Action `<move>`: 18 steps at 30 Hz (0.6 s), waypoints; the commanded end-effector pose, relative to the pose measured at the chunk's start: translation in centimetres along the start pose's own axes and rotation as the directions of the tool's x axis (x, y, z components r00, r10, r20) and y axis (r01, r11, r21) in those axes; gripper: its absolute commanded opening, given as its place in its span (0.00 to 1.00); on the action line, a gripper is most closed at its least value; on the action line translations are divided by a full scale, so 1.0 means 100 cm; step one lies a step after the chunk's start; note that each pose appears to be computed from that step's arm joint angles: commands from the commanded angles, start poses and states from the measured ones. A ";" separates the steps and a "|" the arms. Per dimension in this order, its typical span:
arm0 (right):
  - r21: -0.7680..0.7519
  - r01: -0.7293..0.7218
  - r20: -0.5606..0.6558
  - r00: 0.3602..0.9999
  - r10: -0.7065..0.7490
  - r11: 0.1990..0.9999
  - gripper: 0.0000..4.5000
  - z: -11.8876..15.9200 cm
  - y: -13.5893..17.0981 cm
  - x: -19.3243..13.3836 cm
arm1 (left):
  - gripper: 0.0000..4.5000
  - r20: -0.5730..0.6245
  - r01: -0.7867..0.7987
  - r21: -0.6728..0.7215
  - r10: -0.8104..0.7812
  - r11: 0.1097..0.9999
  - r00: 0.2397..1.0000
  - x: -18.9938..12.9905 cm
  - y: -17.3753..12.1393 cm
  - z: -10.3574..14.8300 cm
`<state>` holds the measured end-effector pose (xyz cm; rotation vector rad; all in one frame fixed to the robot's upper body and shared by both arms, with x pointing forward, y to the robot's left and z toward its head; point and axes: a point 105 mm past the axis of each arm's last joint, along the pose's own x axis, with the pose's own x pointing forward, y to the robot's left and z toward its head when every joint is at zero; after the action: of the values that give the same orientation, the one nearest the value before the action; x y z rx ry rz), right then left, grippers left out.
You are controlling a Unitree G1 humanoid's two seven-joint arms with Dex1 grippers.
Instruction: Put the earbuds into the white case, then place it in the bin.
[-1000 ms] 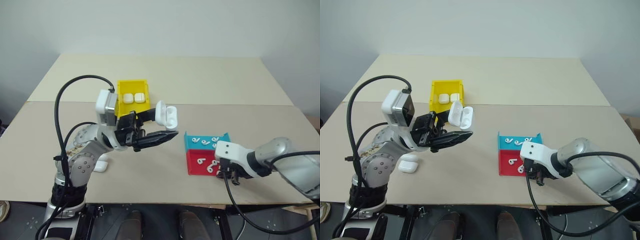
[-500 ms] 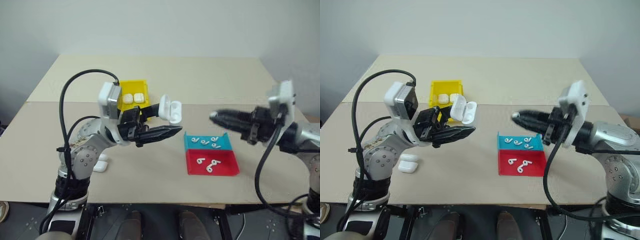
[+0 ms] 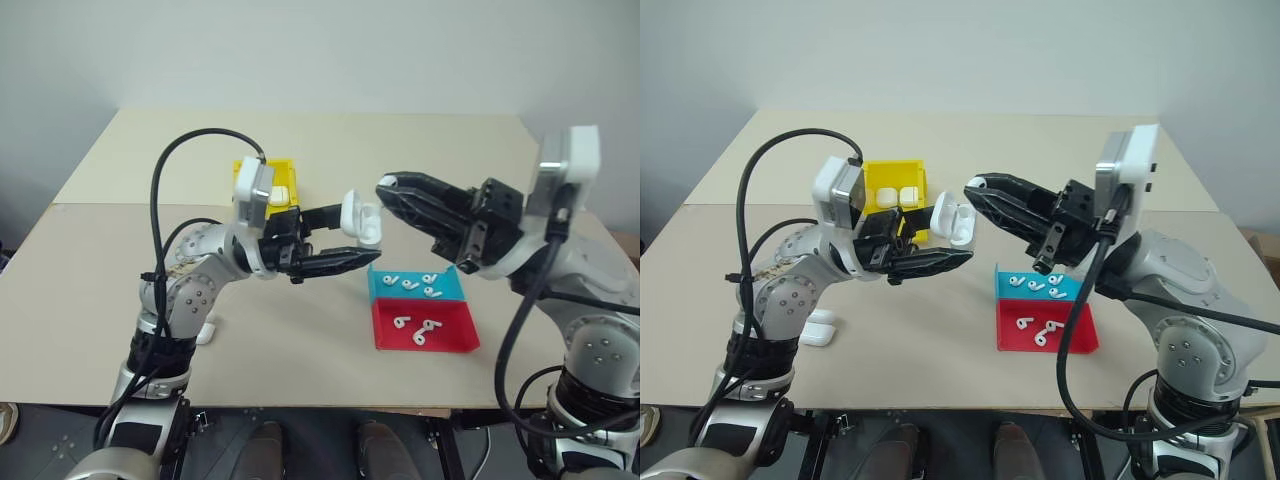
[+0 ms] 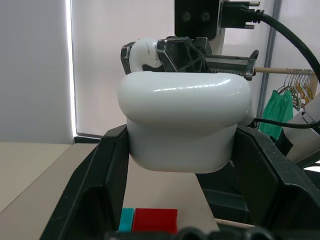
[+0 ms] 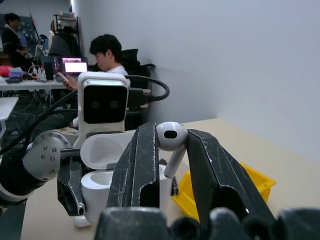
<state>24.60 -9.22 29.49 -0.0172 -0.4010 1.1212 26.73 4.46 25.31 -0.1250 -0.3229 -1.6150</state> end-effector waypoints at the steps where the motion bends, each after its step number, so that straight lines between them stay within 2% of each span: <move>1: -0.057 -0.013 0.043 0.999 0.016 0.998 0.14 0.010 0.006 0.004 | 0.62 0.000 0.013 0.053 -0.013 0.999 1.000 0.003 -0.001 0.006; 9: -0.066 -0.024 -0.004 1.000 0.024 0.998 0.14 0.001 0.007 0.008 | 0.62 -0.005 0.005 0.060 -0.005 0.998 1.000 0.002 -0.003 0.006; 18: -0.146 -0.001 -0.097 0.995 -0.014 0.989 0.14 -0.012 0.001 0.007 | 0.62 -0.002 0.012 0.098 -0.012 0.995 1.000 0.003 -0.008 0.012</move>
<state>25.29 -8.17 28.38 -0.1664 -0.3786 1.0871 27.16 4.49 24.70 -0.0875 -0.2998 -1.5761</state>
